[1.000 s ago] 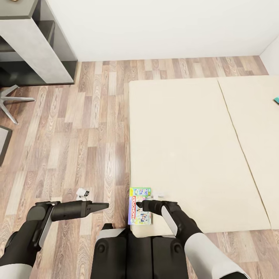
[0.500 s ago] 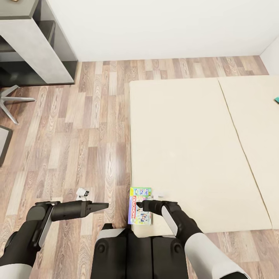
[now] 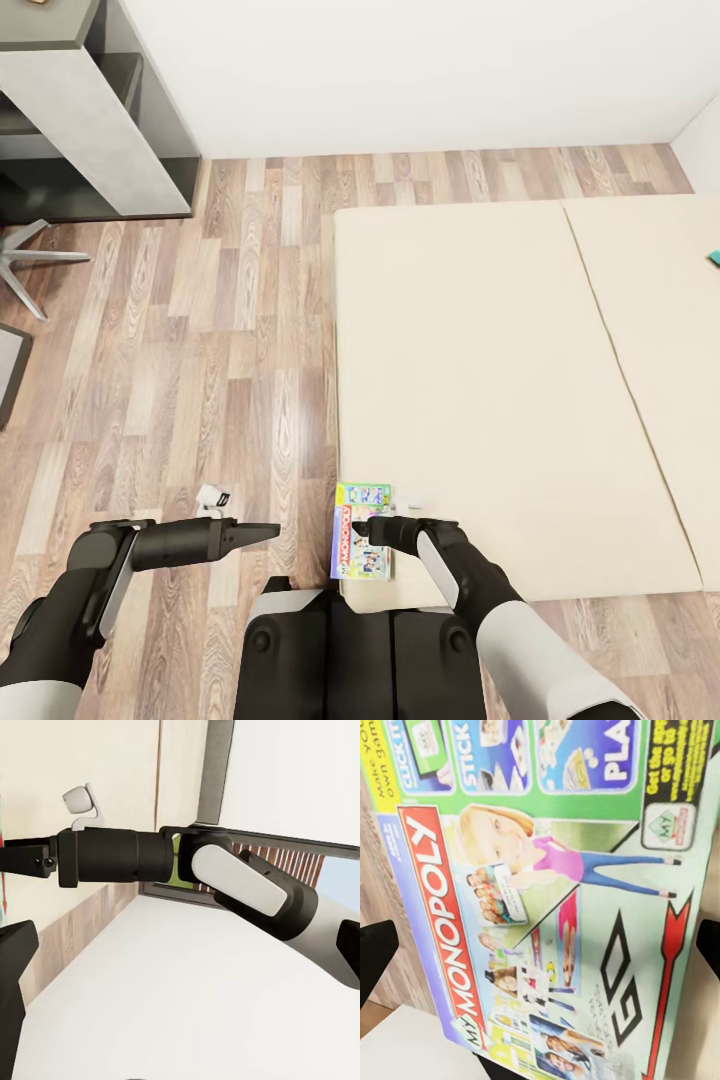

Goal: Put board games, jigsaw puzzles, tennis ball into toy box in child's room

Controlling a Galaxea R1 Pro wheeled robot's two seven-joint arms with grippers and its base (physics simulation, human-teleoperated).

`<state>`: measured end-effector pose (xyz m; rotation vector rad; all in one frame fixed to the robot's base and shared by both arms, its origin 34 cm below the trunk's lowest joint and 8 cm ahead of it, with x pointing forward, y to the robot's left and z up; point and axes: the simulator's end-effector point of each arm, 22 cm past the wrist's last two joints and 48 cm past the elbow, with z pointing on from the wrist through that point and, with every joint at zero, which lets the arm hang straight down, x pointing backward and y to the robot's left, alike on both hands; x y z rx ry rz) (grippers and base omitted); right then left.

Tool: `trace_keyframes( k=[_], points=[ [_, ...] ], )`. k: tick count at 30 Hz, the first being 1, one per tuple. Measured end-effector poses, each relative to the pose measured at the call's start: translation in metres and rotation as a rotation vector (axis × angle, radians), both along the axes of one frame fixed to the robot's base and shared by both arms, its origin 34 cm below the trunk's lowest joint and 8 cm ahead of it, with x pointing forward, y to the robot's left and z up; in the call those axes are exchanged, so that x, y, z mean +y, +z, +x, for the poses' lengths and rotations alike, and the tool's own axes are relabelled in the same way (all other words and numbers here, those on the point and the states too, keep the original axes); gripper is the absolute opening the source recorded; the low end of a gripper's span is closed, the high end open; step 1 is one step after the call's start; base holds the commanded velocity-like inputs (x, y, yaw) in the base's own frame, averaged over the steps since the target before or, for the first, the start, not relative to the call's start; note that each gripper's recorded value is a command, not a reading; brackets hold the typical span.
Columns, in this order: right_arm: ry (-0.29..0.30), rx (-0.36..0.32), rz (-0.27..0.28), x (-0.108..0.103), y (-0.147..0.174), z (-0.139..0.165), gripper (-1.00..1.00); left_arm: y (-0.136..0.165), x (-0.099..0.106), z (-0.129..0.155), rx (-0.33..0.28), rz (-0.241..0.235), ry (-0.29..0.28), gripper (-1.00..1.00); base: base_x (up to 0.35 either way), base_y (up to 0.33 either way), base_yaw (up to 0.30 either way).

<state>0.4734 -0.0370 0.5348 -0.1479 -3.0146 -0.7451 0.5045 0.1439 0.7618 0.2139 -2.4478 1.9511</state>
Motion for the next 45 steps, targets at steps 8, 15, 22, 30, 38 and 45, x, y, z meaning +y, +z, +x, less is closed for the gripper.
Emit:
trace_keyframes(
  k=[8,15,22,30,38,45],
  points=[
    [0.001,-0.001,0.001,0.001,0.0004,0.0004,1.0,-0.0002,0.0008,0.0001,0.0,0.002,0.0,1.0,0.0,0.061,0.0],
    [0.0,0.0,0.001,0.0007,0.0004,0.0004,1.0,-0.0002,0.0007,-0.0001,0.0,0.002,-0.001,1.0,0.0,0.002,0.0],
    [0.0,-0.001,0.001,0.0007,0.0004,0.0006,1.0,-0.0002,0.0007,0.0,0.0,0.002,-0.001,1.0,0.0,0.0,0.0],
    [0.0,-0.001,0.001,0.0006,0.0004,0.0007,1.0,-0.0002,0.0007,0.0,0.0,0.002,-0.001,1.0,0.0,0.0,0.0],
    [0.0,-0.002,0.001,0.0006,0.0004,0.0007,1.0,-0.0002,0.0007,0.0,0.0,0.002,-0.001,1.0,0.0,0.04,0.0],
    [0.0,-0.002,0.001,0.0006,0.0004,0.0007,1.0,-0.0002,0.0007,-0.0001,0.0,0.001,-0.001,1.0,0.0,0.015,0.0]
  ],
)
